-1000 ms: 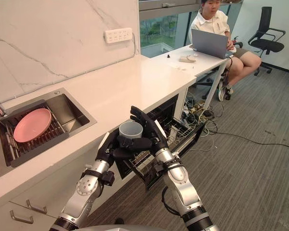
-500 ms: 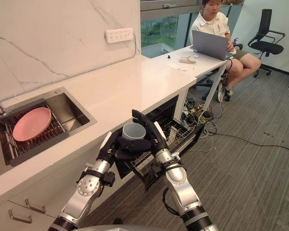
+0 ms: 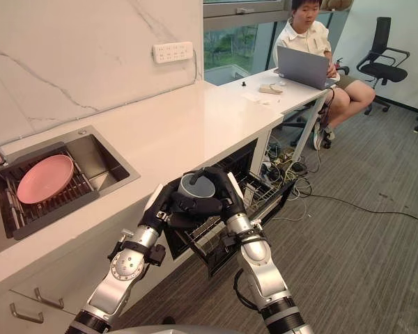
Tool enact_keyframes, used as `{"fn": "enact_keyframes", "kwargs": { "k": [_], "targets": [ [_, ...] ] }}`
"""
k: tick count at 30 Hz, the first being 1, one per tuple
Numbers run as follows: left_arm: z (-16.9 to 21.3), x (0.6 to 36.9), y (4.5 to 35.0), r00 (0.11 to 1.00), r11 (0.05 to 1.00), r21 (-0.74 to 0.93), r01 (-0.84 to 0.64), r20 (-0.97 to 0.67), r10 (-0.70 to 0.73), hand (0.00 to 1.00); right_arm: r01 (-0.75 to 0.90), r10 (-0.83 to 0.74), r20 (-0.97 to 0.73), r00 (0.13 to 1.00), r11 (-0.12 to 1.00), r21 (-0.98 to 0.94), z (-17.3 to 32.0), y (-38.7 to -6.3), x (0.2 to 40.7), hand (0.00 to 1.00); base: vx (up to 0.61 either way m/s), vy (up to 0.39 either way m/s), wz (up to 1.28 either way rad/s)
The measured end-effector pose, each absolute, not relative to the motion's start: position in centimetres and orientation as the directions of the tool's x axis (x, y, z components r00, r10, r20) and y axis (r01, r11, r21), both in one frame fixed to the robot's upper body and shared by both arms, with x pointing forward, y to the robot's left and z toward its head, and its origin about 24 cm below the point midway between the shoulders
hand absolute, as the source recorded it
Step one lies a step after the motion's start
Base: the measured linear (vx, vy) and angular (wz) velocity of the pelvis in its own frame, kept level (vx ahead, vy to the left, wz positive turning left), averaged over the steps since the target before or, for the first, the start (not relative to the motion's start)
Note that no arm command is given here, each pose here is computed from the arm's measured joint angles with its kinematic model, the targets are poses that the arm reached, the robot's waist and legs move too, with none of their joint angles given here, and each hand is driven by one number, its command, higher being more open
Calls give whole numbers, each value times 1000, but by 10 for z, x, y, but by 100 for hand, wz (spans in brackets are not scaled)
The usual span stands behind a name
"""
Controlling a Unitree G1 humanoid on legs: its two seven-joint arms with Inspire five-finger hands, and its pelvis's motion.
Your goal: Walk over to the sink, pick up the cup, carry it to the dishwasher, place the cup inside the dishwasher, then close the dishwasher door
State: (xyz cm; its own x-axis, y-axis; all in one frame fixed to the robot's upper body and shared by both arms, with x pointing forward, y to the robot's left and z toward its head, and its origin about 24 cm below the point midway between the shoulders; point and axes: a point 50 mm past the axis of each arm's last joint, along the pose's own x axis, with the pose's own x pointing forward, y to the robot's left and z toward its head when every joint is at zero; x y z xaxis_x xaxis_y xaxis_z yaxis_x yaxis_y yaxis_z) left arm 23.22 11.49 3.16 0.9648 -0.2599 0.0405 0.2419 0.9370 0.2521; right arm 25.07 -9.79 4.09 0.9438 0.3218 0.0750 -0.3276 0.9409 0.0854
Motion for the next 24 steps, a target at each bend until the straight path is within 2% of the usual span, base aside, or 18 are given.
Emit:
{"fn": "enact_keyframes", "kwargs": {
  "k": [11, 16, 24],
  "targets": [
    [48, 236, 114, 970, 960, 211, 182, 121, -210, 90, -320, 313, 177, 933, 947, 12, 62, -95, 256, 30, 0, 0, 0],
    [49, 237, 116, 971, 971, 142, 192, 117, -209, 90, -323, 323, 196, 926, 946, -33, 68, -93, 258, 30, 0, 0, 1],
    [55, 240, 120, 962, 969, 120, 214, 145, -231, 90, -309, 329, 239, 914, 944, -118, 80, -93, 260, 30, -2, -3, 5]
  ]
}}
